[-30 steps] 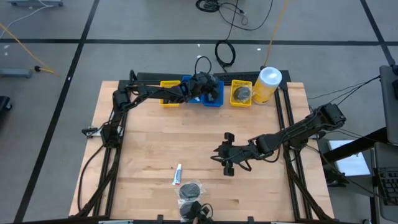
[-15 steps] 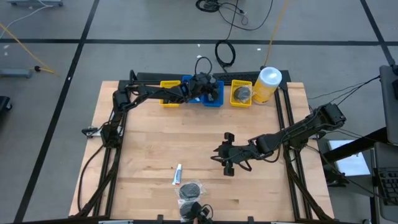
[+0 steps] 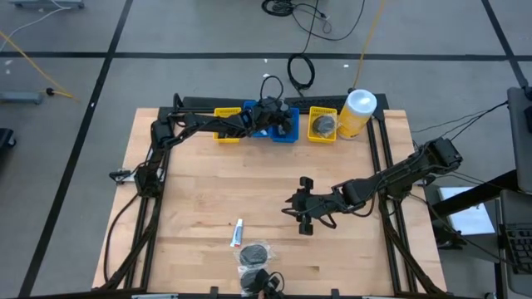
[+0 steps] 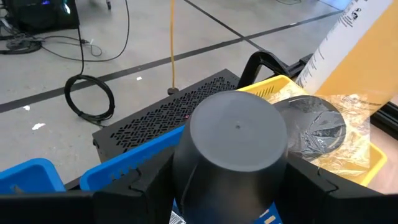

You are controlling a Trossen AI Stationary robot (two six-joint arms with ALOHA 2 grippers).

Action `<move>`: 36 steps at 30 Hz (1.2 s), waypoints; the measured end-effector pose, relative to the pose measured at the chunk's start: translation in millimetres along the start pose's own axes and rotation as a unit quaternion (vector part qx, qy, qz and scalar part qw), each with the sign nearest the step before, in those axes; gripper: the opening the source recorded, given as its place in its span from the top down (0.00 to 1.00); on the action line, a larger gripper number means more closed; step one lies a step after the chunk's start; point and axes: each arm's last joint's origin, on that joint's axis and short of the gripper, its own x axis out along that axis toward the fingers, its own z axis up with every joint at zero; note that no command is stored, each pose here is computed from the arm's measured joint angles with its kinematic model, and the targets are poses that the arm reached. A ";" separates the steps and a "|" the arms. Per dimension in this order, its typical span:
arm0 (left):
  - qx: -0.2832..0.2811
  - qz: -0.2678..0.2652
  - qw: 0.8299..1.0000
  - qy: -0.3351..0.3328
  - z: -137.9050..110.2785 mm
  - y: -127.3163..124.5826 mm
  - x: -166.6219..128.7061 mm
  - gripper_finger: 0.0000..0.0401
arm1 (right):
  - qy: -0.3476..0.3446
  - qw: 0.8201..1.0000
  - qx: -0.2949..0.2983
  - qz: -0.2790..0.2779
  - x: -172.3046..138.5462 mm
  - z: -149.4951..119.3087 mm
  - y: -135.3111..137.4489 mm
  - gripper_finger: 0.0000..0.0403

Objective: Pick & Place Travel size toiletries
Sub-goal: Put the black deodorant into the right blue bin, then put the white toothpaste into the left blue bin

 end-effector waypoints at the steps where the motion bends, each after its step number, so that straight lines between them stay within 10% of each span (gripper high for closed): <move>1: 0.001 0.000 1.000 0.000 0.0 0.0 0.0 0.44 | 0.000 1.000 0.000 0.000 0.0 -0.2 0.0 0.59; 18: -0.001 -0.008 1.000 0.012 -3.1 -3.4 -0.8 0.18 | 0.000 1.000 0.000 0.000 0.0 0.0 0.0 0.59; 36: 0.127 -0.009 0.972 0.199 -12.0 -41.7 -61.2 0.25 | 0.000 1.000 0.000 0.000 0.0 0.1 -0.1 0.59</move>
